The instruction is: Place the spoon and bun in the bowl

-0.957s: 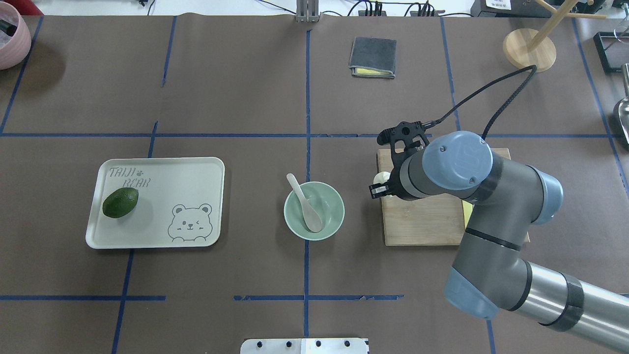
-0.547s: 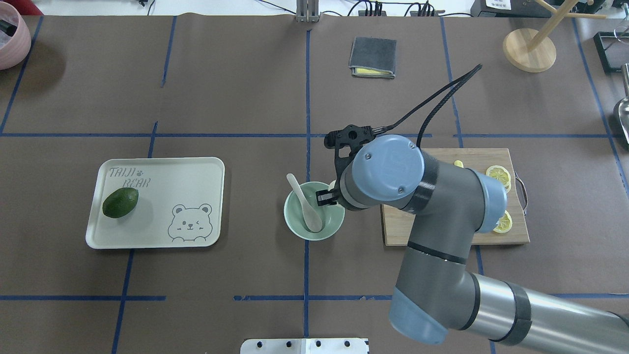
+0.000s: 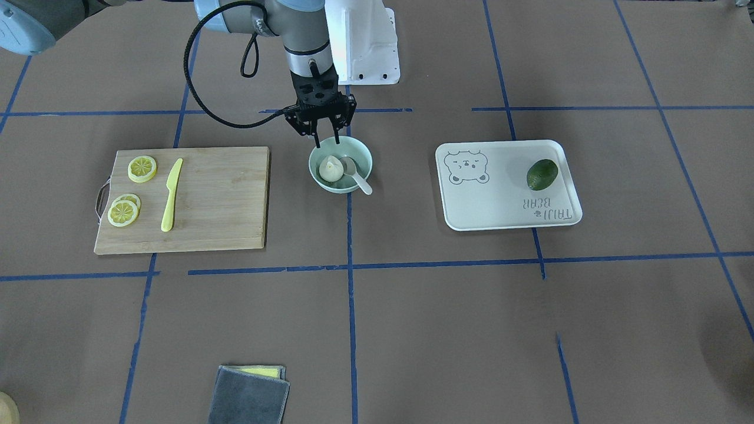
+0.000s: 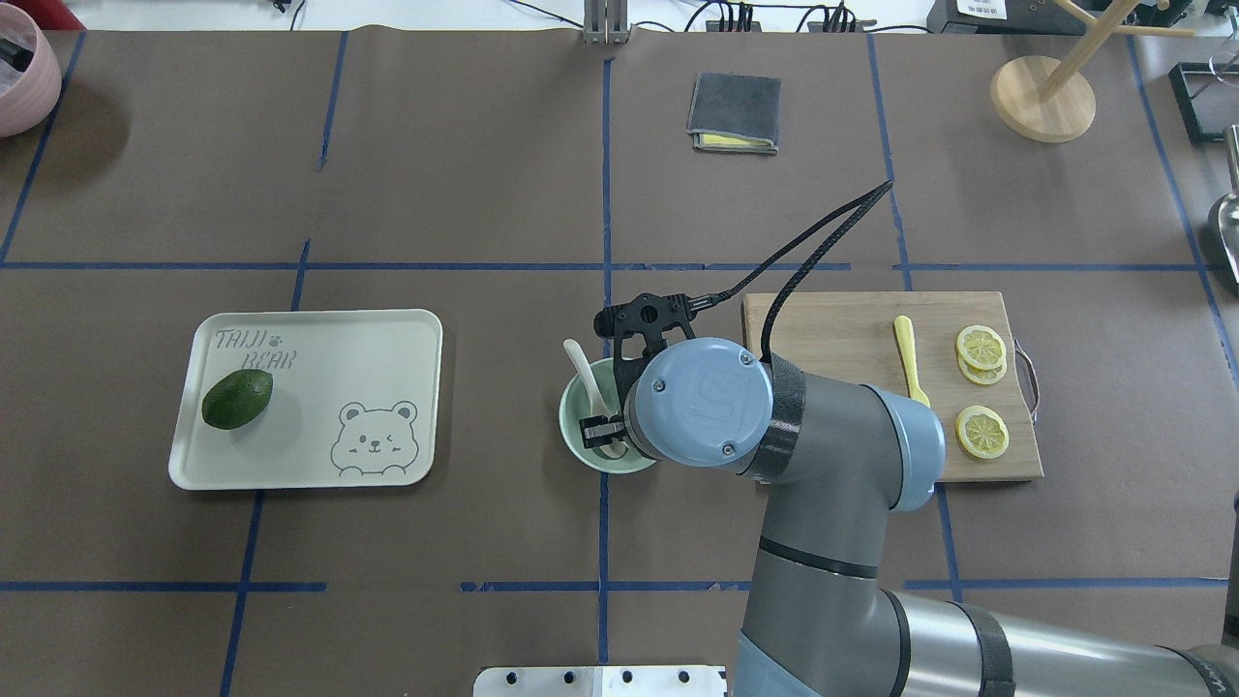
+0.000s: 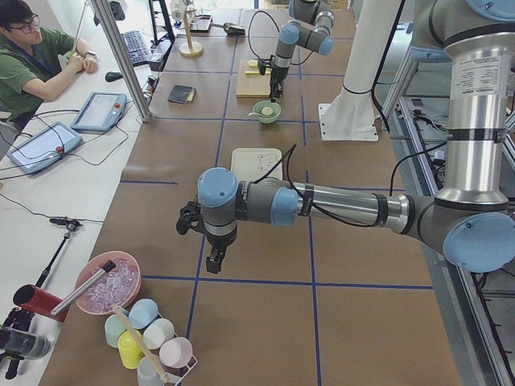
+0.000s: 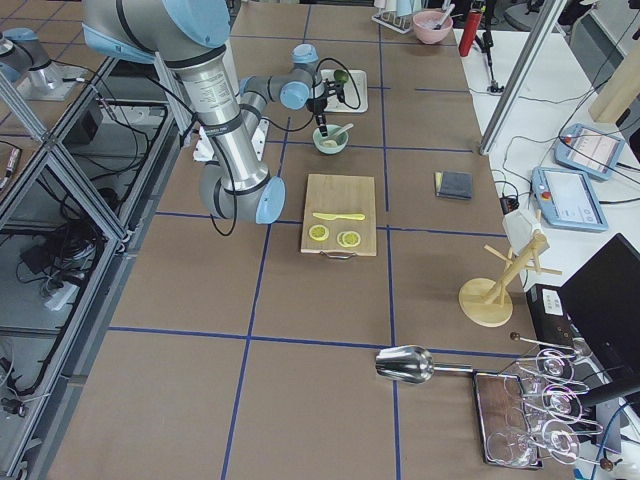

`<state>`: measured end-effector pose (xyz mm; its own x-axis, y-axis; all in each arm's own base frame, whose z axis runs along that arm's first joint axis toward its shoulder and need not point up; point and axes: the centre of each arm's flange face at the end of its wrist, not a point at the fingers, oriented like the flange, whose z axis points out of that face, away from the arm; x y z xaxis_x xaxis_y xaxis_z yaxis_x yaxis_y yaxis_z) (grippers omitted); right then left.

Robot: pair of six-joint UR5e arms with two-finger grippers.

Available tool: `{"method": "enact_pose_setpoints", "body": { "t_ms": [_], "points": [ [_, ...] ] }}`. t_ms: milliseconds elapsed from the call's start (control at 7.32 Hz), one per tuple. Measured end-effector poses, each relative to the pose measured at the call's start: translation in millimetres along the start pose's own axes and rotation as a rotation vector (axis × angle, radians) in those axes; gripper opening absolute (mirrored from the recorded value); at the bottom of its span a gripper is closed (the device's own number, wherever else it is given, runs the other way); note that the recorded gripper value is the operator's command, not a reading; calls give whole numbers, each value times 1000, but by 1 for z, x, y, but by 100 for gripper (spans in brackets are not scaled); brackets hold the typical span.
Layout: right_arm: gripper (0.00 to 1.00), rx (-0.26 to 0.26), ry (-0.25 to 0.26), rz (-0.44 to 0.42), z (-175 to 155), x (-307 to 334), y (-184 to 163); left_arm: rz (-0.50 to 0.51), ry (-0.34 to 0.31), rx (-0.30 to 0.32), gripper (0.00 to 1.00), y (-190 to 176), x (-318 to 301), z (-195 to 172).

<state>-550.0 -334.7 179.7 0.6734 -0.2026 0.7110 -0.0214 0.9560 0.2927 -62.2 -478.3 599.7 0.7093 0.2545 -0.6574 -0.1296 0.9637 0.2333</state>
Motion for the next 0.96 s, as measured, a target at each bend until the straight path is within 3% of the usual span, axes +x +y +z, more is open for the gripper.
{"method": "enact_pose_setpoints", "body": {
  "t_ms": [273,547,957],
  "points": [
    [100,7,-11,5,-12,14,-20,-4,1,-4,100,3,-1,2],
    [100,-13,-24,-12,-36,74,-78,-14,3,-16,100,13,-6,7],
    [100,-54,3,-134,-85,269,-171,8,83,-26,100,52,-2,15]
  ]
}}
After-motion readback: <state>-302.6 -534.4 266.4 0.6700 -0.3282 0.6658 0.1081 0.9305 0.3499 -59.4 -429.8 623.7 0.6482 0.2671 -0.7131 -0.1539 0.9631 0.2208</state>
